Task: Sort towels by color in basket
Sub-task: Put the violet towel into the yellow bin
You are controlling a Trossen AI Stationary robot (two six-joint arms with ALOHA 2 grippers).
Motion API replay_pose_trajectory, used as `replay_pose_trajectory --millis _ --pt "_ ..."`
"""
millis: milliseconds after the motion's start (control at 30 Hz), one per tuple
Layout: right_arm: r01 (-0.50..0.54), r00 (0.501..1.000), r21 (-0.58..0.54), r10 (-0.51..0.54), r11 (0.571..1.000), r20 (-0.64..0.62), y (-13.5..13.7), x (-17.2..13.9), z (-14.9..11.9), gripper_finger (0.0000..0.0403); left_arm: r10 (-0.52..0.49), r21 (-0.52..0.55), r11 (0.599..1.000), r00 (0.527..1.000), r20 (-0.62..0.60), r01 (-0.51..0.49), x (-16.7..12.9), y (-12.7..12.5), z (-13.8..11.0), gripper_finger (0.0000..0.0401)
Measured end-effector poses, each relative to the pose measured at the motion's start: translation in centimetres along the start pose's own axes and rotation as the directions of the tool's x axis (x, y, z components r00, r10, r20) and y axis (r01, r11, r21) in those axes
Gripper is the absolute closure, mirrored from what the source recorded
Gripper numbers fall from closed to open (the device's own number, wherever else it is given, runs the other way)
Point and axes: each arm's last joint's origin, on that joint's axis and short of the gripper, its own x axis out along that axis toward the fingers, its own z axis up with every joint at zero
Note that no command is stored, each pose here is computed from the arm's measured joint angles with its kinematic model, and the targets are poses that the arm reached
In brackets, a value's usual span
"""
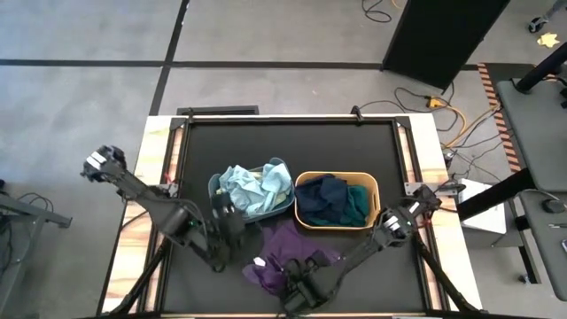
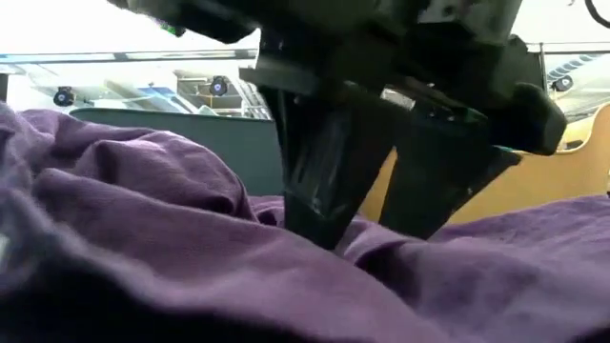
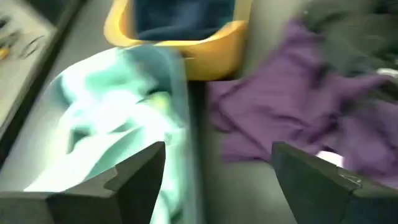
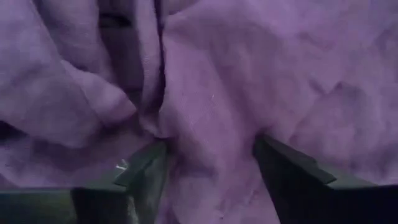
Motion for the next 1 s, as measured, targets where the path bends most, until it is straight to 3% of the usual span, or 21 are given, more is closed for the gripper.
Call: replay_pose_trajectory --millis 167,300,333,467,600,700,833,1000 --pt "0.05 0.997 0.042 -0.047 0.998 -0.068 -0.4 1.5 1.1 0.0247 0.051 -0.145 0.989 0.997 0.056 -0.043 2.1 2.7 -1.7 0.0123" --pt "0.08 0.993 0.053 -0.075 0.995 -0.091 -1.0 0.4 1.6 0.0364 -0.013 -0.044 0.999 0.996 0.092 0.017 4.5 2.7 -2.4 0.013" --pt "0.082 0.992 0.05 -0.077 0.995 -0.1 -1.1 -0.2 1.6 0.0377 -0.012 -0.022 1.0 0.996 0.093 0.014 5.1 2.7 -2.5 0.0134" --pt "0.045 0.992 0.044 -0.039 0.998 -0.118 -1.8 -4.4 2.0 0.0392 0.034 0.023 0.999 0.999 0.04 -0.035 7.4 3.0 -2.8 0.0152" --pt "-0.064 0.998 0.096 0.064 0.993 0.002 -3.3 -12.3 3.7 0.0393 0.051 0.05 0.997 0.999 -0.005 -0.051 9.0 3.3 -3.0 0.0168" --pt "-0.114 0.98 0.137 0.089 0.984 0.181 -5.9 -17.5 5.3 0.0394 0.016 0.064 0.998 0.999 -0.049 -0.013 10.2 3.2 -3.2 0.017" --pt "-0.114 0.914 0.159 0.04 0.981 0.405 -10.7 -23.1 7.7 0.0394 -0.085 0.064 0.994 0.994 -0.068 0.089 11.0 2.5 -3.2 0.0171" --pt "-0.12 0.857 0.125 0.039 0.985 0.514 -15.1 -26.6 11.3 0.0394 -0.204 0.054 0.977 0.976 -0.08 0.209 10.4 1.7 -3.2 0.0171"
